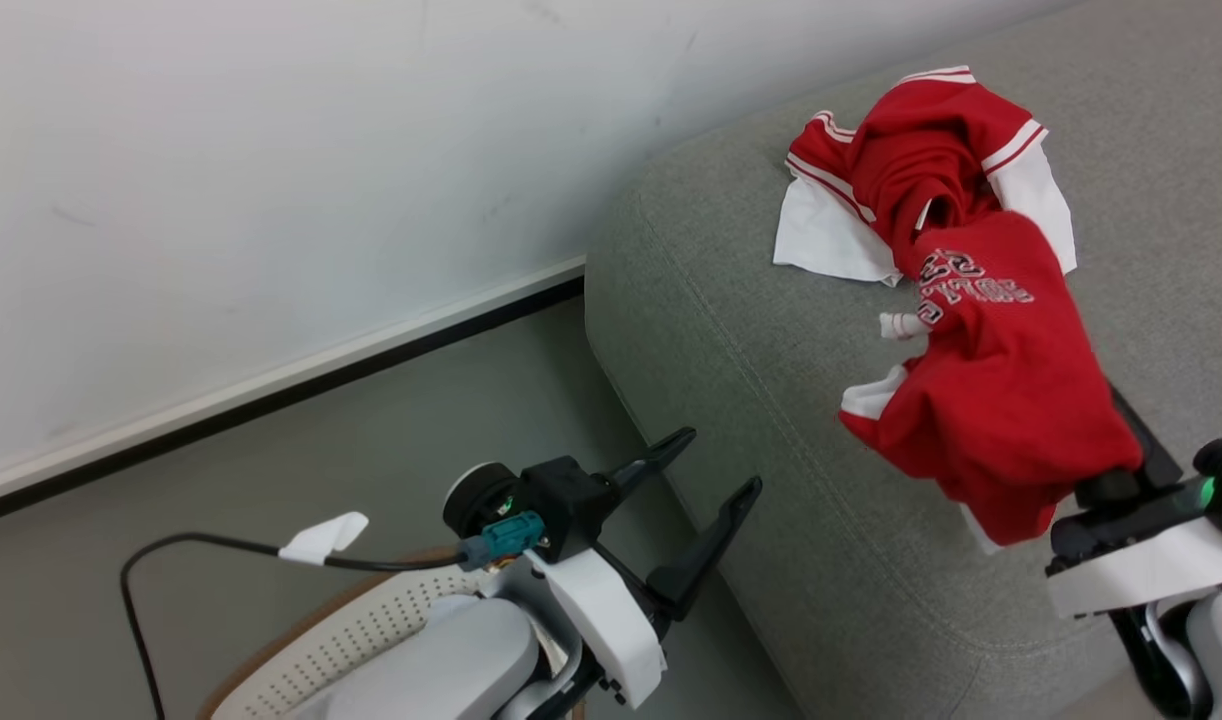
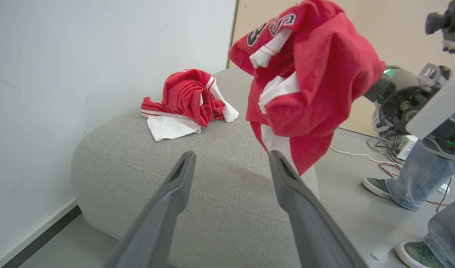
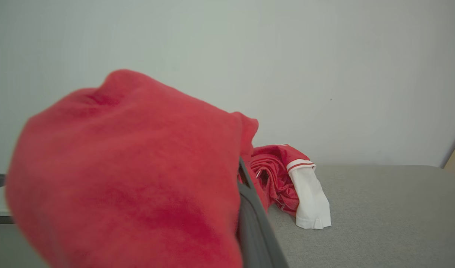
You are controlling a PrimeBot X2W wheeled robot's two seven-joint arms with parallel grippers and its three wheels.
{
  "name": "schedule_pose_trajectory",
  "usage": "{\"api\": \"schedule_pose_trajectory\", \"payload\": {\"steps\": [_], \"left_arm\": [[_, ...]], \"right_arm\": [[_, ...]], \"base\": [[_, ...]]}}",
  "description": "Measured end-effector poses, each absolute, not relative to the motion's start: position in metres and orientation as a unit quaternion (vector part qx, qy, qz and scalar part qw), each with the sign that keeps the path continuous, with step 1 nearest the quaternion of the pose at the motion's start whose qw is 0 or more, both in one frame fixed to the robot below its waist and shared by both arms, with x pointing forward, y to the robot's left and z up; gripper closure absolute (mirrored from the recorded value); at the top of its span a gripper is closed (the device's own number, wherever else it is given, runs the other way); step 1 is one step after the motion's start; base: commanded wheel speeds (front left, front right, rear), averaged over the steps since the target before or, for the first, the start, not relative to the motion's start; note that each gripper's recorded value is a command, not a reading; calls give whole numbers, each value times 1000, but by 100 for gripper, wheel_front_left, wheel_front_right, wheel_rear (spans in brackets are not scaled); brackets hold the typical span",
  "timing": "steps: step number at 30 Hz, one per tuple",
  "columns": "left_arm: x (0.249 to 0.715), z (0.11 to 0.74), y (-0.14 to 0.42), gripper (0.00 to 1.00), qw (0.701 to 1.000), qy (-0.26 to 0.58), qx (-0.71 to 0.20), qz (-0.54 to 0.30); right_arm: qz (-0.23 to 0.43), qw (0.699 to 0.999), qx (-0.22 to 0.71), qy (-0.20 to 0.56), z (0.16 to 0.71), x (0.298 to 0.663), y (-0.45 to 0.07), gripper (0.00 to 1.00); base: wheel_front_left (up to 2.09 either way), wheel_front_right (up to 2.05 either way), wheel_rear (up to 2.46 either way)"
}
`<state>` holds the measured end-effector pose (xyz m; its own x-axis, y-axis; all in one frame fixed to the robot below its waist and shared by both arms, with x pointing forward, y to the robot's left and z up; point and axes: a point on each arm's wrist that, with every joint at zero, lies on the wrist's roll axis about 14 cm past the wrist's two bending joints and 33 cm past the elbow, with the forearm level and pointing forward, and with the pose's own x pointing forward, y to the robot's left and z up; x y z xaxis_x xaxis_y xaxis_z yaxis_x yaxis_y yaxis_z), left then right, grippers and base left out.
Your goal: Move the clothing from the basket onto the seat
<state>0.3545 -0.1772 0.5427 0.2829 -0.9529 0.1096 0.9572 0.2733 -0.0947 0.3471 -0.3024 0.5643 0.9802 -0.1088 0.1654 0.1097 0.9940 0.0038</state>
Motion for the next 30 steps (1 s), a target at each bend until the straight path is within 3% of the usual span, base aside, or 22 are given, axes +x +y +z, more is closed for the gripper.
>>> {"api": "schedule_pose_trajectory", "payload": {"steps": [8,18,23,30], "left_arm": [[369,525,-179,0,794,3,-78,-603],[414,483,-153,0,815,36,-78,-573],[434,463,-139,0,827,51,-80,-554],[451,428,-119,0,840,80,-80,-530]], "right_arm": [[-62,994,-48,-81,579,377,-330,100],[-110,986,-92,-85,602,429,-394,100],[-133,984,-110,-48,586,454,-427,100],[-141,983,-93,71,518,490,-440,100]], "base": [[0,0,0],[0,0,0],[0,0,0],[0,0,0]]}}
